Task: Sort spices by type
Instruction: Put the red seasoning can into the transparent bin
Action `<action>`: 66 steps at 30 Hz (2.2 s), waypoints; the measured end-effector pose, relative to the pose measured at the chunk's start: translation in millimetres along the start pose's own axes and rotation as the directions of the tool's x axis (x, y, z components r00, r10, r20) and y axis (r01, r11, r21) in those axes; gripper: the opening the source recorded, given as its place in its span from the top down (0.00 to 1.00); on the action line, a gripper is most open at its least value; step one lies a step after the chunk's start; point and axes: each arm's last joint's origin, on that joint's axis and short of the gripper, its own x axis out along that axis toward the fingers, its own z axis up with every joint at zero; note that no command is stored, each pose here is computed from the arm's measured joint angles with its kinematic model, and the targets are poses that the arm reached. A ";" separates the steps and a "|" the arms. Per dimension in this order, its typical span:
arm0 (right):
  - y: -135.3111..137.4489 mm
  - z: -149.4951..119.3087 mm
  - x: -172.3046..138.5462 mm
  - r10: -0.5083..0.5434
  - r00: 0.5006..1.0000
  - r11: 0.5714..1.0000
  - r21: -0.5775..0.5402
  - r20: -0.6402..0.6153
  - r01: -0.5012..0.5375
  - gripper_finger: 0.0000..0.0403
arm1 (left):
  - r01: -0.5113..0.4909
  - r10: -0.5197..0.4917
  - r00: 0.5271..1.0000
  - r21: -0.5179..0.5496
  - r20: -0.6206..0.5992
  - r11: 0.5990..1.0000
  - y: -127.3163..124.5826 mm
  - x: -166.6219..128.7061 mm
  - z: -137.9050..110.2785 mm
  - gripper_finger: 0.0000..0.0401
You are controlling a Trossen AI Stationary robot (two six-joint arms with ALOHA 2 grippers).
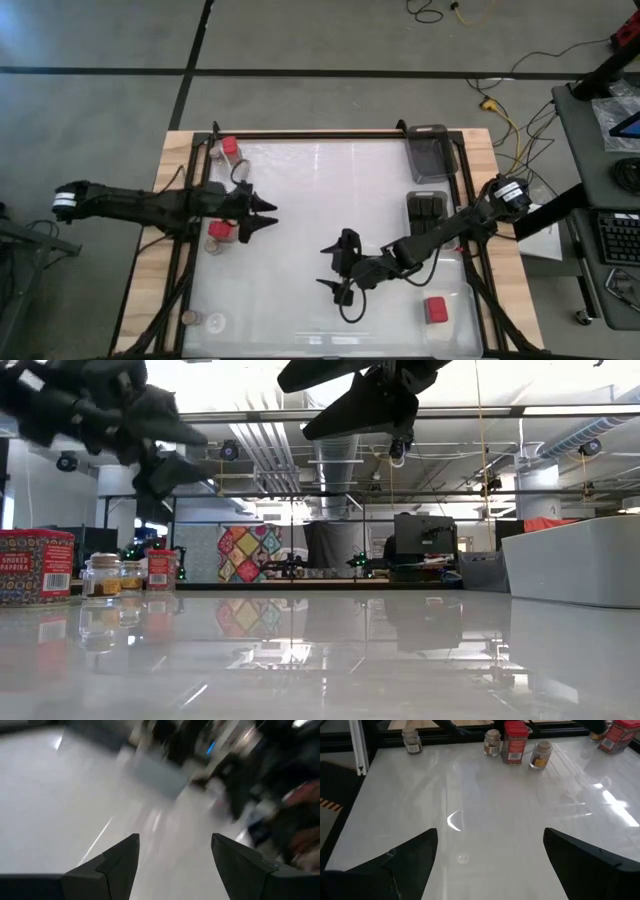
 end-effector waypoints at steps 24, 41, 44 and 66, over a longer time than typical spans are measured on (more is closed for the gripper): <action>-0.4 -1.2 0.0 -0.003 1.000 0.997 -0.078 -0.011 0.002 0.18 | -0.569 0.439 0.190 0.265 -0.878 0.778 -22.0 -28.0 37.6 0.42; -0.7 -2.9 -0.1 -0.007 1.000 0.997 -0.082 -0.026 0.005 0.20 | -0.561 0.439 -0.015 0.371 -0.899 0.740 -16.1 -24.7 27.1 0.42; -0.7 -2.9 -0.1 -0.007 1.000 0.997 -0.082 -0.027 0.004 0.21 | -0.559 0.437 -0.033 0.379 -0.899 0.737 -14.5 -24.0 24.2 0.42; -0.8 -3.6 -0.2 -0.008 0.999 0.998 -0.068 -0.033 0.006 0.18 | -0.470 0.363 -0.271 0.452 -0.892 0.758 2.4 -11.9 -8.6 0.83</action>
